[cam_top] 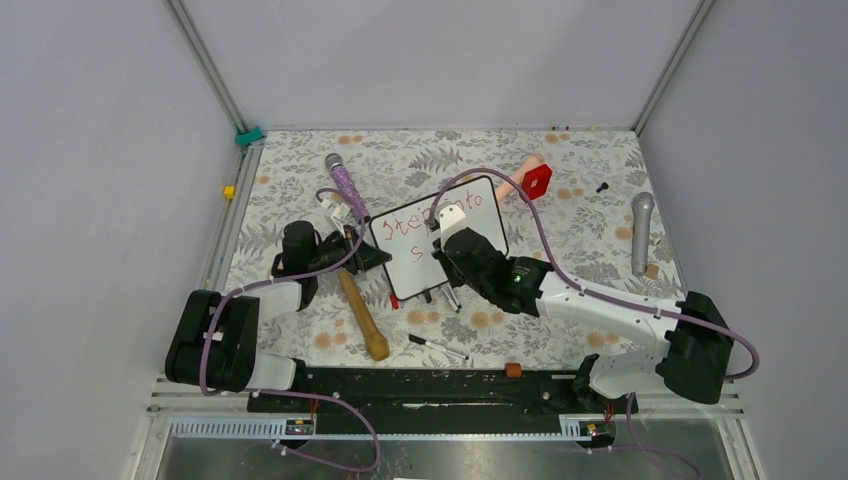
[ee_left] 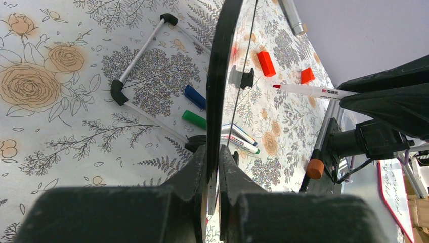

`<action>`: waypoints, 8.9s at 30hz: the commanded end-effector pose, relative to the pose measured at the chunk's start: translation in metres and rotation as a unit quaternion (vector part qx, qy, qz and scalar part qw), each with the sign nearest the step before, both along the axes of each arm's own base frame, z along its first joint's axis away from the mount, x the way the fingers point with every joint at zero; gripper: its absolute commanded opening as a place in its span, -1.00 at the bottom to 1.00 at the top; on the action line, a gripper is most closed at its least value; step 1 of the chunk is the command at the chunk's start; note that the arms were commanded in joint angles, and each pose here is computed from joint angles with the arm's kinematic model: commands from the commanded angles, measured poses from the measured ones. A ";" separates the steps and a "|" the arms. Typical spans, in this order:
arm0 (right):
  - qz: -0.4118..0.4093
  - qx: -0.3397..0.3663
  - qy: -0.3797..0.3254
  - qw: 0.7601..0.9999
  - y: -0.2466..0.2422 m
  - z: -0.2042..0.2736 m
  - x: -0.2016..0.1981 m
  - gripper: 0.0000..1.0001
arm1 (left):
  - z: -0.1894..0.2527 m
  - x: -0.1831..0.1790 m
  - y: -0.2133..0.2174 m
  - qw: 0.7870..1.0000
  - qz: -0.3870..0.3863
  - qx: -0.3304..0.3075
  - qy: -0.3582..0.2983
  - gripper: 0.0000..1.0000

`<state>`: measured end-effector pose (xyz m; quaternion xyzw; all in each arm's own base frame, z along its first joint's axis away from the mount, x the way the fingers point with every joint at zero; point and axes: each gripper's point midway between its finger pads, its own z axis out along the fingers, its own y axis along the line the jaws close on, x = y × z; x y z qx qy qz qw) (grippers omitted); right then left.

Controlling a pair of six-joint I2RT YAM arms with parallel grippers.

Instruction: Write a sentence on the whiteboard

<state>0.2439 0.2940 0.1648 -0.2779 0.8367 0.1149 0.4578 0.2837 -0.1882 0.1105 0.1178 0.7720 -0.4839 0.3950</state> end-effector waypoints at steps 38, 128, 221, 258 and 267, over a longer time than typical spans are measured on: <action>0.018 0.041 -0.070 0.997 0.010 0.015 0.013 -1.00 | -0.014 0.019 0.015 0.998 0.057 0.037 0.003 -1.00; -0.005 0.001 -0.054 0.999 0.024 0.000 0.037 -1.00 | -0.015 0.019 0.016 0.998 0.058 0.039 0.006 -1.00; -0.038 -0.018 -0.051 0.998 0.012 0.005 0.049 -1.00 | -0.016 0.020 0.016 0.997 0.059 0.041 0.006 -1.00; -0.036 -0.032 -0.021 0.999 -0.007 -0.005 0.031 -1.00 | -0.016 0.019 0.016 0.997 0.059 0.041 0.006 -1.00; -0.024 0.024 -0.052 0.998 -0.009 0.045 0.025 -1.00 | -0.015 0.020 0.016 0.997 0.059 0.041 0.006 -1.00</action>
